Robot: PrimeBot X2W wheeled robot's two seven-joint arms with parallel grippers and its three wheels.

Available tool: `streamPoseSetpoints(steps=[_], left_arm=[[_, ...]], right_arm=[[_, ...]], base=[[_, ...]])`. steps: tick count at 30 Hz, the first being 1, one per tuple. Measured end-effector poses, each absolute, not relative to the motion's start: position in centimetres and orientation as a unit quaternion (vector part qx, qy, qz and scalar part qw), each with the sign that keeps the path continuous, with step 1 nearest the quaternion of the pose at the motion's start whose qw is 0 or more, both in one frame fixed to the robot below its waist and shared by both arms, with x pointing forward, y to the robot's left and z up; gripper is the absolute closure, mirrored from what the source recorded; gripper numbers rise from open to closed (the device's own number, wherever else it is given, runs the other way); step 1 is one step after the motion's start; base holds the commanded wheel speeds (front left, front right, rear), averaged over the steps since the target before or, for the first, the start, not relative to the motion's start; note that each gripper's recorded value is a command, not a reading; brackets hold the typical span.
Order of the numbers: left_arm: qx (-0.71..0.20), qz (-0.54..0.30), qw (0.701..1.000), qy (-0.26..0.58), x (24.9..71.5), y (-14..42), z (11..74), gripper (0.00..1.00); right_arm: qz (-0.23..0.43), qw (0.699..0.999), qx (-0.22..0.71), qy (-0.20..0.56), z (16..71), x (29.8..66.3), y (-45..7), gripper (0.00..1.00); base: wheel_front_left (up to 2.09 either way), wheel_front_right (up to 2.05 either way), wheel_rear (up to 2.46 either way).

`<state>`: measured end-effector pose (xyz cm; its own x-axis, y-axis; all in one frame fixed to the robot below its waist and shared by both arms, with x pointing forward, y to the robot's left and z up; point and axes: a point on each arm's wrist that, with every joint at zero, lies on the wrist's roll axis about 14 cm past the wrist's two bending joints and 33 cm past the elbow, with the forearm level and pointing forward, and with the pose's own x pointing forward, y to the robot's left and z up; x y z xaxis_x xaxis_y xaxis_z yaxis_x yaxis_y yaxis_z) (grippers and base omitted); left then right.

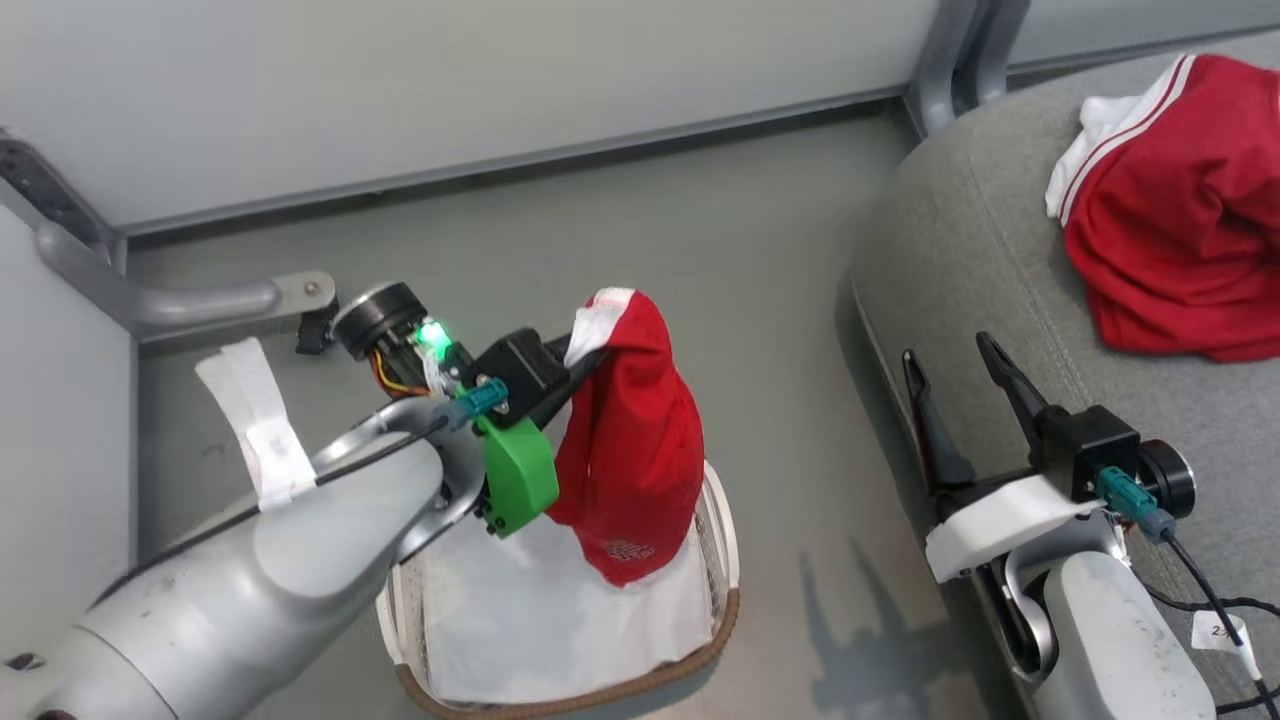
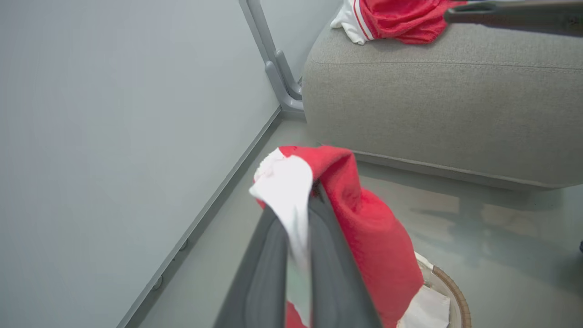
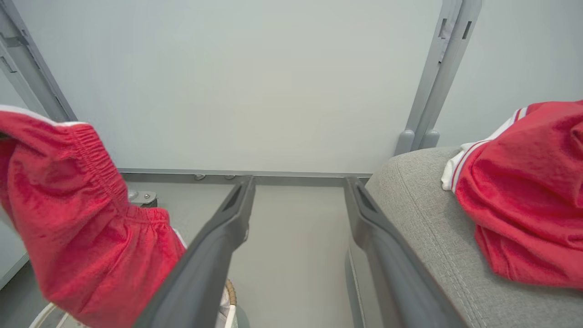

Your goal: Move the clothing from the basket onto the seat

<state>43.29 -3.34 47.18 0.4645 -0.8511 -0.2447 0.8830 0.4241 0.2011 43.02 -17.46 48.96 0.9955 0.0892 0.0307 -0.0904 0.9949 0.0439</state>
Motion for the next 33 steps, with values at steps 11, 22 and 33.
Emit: streamPoseSetpoints(steps=[11, 22, 33], left_arm=[[0.214, -0.475, 0.847, -0.102, 44.8, -2.7, 61.3, 1.00], [0.226, -0.442, 0.852, -0.166, 46.4, -3.1, 67.6, 1.00], [0.227, -0.447, 0.842, -0.196, 45.7, -4.7, 70.0, 1.00]], right_arm=[[0.080, 0.994, 0.019, -0.071, 53.5, 40.9, -15.1, 0.00], [0.128, 0.987, 0.016, -0.091, 55.1, 40.3, -12.0, 0.00], [0.190, 0.976, -0.002, -0.110, 56.9, 41.4, -8.0, 0.00]], base=[[0.00, 0.00, 0.00], [0.00, 0.00, 0.00], [0.00, 0.00, 0.00]])
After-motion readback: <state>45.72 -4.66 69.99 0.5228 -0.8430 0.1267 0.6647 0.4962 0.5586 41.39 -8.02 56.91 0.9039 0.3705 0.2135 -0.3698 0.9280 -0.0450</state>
